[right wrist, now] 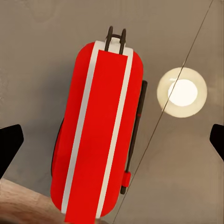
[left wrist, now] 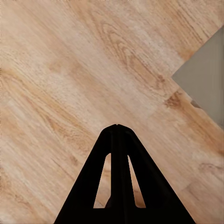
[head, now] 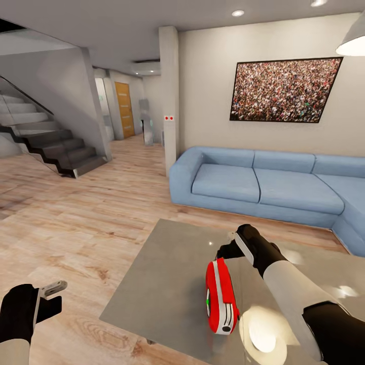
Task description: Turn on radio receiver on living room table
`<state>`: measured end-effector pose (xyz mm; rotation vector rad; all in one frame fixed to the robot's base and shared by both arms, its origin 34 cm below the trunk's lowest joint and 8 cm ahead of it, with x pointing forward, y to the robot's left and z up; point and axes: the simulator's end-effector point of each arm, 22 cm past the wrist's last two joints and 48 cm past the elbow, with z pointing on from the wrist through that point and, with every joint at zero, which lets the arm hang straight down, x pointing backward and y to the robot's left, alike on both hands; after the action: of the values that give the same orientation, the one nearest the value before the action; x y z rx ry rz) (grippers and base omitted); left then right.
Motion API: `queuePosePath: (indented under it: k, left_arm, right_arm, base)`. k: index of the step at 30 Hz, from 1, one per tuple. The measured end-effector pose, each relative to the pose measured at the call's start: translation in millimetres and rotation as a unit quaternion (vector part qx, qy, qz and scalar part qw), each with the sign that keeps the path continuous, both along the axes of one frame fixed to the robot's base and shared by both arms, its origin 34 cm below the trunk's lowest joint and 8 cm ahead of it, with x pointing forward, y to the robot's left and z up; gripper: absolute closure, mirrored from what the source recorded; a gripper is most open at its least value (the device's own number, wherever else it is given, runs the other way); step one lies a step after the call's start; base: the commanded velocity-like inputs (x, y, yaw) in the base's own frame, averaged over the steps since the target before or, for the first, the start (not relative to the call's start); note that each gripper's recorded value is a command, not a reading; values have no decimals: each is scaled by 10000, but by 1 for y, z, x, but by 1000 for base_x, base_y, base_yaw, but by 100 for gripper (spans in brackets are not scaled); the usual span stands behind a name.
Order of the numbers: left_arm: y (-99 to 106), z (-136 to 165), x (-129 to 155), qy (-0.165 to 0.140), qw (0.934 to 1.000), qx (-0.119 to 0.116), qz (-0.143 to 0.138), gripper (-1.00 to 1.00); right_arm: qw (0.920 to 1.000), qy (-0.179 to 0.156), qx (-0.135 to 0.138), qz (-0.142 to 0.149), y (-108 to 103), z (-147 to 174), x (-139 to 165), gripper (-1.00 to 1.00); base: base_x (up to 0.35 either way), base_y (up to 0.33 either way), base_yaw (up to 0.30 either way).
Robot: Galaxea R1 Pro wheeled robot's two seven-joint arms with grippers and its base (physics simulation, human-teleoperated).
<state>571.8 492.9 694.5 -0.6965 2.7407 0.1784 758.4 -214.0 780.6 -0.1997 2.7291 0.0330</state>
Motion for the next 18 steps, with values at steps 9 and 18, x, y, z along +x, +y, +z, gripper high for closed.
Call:
queuePosePath:
  k: [9,18]
  left_arm:
    - [-2,14,0,7,10000,-11,-9,100]
    - [-2,28,0,10,10000,-14,-13,100]
  right_arm:
    - [10000,-3,5,-2,0,15,0,-100]
    - [10000,-4,10,-3,0,29,1,-100]
  base:
    - [0,0,0]
    - [0,0,0]
